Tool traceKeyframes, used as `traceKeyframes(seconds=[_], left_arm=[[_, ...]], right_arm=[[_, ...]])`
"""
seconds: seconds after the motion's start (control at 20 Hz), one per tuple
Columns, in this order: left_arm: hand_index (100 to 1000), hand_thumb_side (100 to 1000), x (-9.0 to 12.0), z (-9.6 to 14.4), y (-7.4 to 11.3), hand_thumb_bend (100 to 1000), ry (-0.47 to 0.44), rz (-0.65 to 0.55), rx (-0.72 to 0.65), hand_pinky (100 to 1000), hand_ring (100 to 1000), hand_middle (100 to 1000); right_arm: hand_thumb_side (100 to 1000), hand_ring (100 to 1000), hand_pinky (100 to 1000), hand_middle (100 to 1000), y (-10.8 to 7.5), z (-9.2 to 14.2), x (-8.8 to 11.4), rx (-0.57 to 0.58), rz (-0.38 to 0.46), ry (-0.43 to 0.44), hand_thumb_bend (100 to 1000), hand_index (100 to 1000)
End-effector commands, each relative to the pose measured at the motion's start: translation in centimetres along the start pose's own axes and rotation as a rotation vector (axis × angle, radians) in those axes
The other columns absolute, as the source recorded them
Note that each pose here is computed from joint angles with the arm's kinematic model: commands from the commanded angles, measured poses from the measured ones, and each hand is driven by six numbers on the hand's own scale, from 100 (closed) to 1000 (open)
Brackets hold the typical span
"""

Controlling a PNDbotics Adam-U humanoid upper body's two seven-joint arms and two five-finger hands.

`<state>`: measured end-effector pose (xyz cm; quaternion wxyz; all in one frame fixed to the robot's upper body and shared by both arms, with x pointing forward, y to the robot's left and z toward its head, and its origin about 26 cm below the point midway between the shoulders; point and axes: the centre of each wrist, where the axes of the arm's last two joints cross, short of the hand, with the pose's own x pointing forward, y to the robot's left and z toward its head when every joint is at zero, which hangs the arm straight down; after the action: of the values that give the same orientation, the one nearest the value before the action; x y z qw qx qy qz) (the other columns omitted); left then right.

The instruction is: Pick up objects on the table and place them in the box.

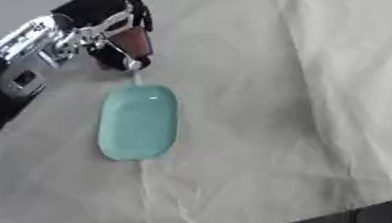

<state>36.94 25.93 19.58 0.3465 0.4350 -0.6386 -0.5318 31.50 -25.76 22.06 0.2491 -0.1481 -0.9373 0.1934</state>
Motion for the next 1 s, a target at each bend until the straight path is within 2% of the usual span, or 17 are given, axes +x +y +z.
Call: traceKeyframes(seconds=[0.05,0.2,0.35,0.45,0.5,0.55,0.6,0.65,0.7,0.8,1.0], left_arm=[[171,100,-0.7,0.2,2.0,399,0.012,-0.027,0.076,100,100,100],[169,100,-0.7,0.3,2.7,405,0.013,-0.019,0.115,100,100,100],[168,100,-0.4,0.6,4.2,403,0.008,-0.009,0.173,100,100,100],[164,100,0.1,1.0,5.2,347,0.003,0.025,0.213,100,100,100],[161,100,0.4,1.3,5.6,300,-0.003,0.054,0.231,100,100,100],[161,100,0.7,1.5,5.9,309,-0.011,0.09,0.246,100,100,100],[157,100,1.2,1.8,6.1,216,-0.02,0.13,0.257,100,100,100],[157,100,1.7,2.2,6.2,206,-0.033,0.178,0.267,100,100,100],[154,100,2.1,2.5,6.4,135,-0.043,0.221,0.275,100,100,100],[152,100,3.0,3.1,6.5,100,-0.065,0.302,0.287,100,100,100],[149,100,4.3,4.0,6.7,100,-0.106,0.434,0.301,100,100,100]], right_arm=[[477,606,397,848,-0.6,-0.3,0.4,0.0,0.02,-0.02,100,840],[477,606,397,848,-0.6,-0.2,0.3,0.001,0.022,-0.014,100,840],[477,606,397,848,-0.6,0.0,0.2,0.001,0.023,-0.007,100,840],[477,606,396,848,-0.6,0.1,0.1,0.001,0.025,-0.003,100,840],[477,606,397,849,-0.6,0.1,0.1,0.001,0.026,-0.001,100,840],[477,606,397,848,-0.6,0.2,0.1,0.0,0.026,0.0,100,840],[477,606,397,849,-0.7,0.2,0.1,0.0,0.026,0.001,100,841],[477,606,397,849,-0.7,0.2,0.1,-0.001,0.026,0.002,100,841],[477,606,397,849,-0.6,0.2,0.1,-0.002,0.026,0.002,100,841],[477,606,397,849,-0.6,0.2,0.1,-0.004,0.026,0.003,100,841],[476,606,397,849,-0.6,0.2,0.0,-0.005,0.027,0.006,100,841]])
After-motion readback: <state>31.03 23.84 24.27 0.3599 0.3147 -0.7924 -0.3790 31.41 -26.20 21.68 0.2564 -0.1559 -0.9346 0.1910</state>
